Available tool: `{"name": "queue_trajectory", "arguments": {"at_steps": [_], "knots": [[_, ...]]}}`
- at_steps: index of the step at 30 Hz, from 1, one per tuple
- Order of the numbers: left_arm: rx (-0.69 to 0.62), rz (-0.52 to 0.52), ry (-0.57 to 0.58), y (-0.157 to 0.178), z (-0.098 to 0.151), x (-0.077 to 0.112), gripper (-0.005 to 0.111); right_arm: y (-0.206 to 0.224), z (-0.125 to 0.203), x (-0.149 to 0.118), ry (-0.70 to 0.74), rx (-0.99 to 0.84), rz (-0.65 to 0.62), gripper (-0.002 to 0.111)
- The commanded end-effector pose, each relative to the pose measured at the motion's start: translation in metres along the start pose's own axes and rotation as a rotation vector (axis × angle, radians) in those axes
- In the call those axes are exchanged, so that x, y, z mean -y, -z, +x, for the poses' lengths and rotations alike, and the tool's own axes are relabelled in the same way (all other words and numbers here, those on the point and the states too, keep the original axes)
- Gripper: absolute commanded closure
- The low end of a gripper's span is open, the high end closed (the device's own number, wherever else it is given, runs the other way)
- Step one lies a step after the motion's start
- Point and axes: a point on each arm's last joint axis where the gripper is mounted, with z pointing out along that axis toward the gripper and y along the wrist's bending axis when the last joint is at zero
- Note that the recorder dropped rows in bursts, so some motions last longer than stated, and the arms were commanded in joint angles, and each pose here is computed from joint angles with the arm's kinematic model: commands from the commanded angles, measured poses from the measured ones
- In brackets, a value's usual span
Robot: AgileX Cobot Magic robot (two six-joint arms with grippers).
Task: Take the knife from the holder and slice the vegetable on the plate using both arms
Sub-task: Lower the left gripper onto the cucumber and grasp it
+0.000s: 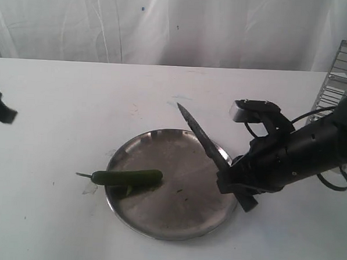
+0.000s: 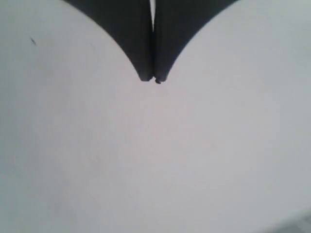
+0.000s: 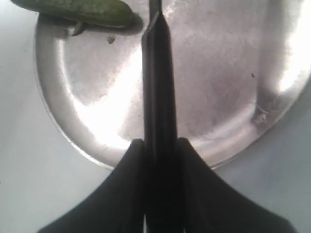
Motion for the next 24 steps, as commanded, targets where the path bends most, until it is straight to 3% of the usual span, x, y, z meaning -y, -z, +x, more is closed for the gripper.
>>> {"name": "queue_trajectory", "arguments": {"at_steps": [1,2,7,10,13,17,24], "knots": [[-0.186,0.206,-0.007,-0.016,-0.016,0.036,0.107,-0.003,0.007,0.002,-0.054,-0.006,0.019,0.108],[-0.175,0.259,-0.057,-0.015,-0.023,0.047,0.107,-0.003,0.007,0.001,-0.050,-0.016,0.008,0.108],[-0.044,0.561,-0.673,-0.012,-0.046,0.119,0.107,0.009,-0.002,0.000,-0.030,-0.036,0.043,0.108],[-0.013,0.718,-0.871,-0.022,-0.039,0.151,0.107,0.024,-0.018,0.008,-0.038,-0.068,0.186,0.108],[0.010,0.759,-0.928,-0.033,-0.035,0.165,0.107,0.045,-0.033,0.014,-0.050,-0.132,0.328,0.108],[0.048,0.727,-0.988,-0.044,-0.036,0.166,0.099,0.055,-0.043,0.009,-0.058,-0.156,0.315,0.108],[-0.018,0.762,-1.008,-0.066,-0.023,0.173,0.050,0.045,-0.048,0.018,-0.038,-0.125,0.345,0.108]]}}
